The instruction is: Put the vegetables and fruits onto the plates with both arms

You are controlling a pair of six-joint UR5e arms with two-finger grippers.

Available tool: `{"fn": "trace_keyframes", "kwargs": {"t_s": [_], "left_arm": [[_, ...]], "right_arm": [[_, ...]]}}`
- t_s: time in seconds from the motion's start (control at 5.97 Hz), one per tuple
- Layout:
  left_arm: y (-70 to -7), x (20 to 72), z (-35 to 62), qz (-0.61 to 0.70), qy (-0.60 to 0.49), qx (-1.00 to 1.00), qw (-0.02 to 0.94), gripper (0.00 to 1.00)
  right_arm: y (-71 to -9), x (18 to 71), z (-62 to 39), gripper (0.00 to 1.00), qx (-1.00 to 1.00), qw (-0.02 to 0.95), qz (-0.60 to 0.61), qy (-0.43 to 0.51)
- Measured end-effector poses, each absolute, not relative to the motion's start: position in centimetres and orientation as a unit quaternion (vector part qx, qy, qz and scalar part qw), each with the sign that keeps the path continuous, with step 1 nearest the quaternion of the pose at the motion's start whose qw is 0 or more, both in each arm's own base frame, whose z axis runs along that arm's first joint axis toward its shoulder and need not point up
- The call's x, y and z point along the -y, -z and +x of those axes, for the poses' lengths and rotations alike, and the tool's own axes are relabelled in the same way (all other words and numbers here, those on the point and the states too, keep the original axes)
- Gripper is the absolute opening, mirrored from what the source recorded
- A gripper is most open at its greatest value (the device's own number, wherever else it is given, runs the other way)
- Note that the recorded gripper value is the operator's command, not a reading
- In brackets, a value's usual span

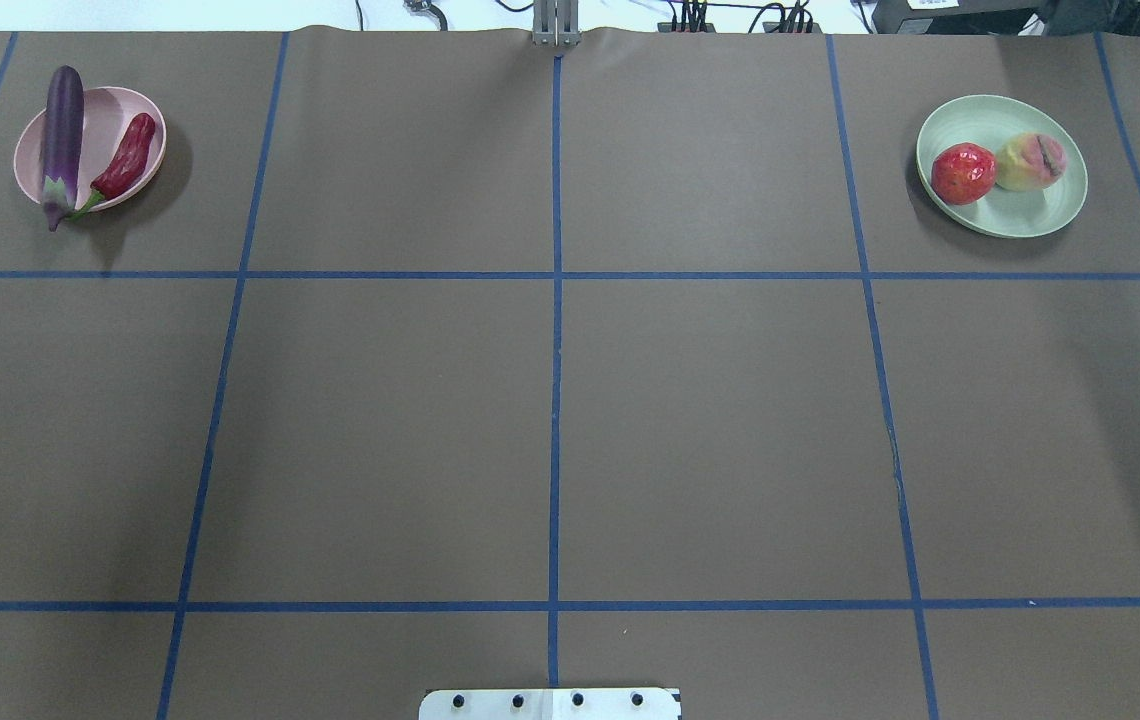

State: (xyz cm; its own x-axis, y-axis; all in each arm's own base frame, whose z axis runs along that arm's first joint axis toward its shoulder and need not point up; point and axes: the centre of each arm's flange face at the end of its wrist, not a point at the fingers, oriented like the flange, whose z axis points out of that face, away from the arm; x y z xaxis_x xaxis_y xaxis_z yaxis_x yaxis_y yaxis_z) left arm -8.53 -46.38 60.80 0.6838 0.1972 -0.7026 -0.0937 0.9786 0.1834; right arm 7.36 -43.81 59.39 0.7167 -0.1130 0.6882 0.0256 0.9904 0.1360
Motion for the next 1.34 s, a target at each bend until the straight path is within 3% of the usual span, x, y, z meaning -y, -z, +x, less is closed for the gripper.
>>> {"fn": "trace_keyframes", "kwargs": {"t_s": [1.34], "left_arm": [[-61.3, 43.3, -8.2, 0.061, -0.081, -0.396, 0.913, 1.00]], "right_arm": [[-59.2, 43.9, 6.8, 1.00, 0.375, 0.924, 0.057, 0.040]]}}
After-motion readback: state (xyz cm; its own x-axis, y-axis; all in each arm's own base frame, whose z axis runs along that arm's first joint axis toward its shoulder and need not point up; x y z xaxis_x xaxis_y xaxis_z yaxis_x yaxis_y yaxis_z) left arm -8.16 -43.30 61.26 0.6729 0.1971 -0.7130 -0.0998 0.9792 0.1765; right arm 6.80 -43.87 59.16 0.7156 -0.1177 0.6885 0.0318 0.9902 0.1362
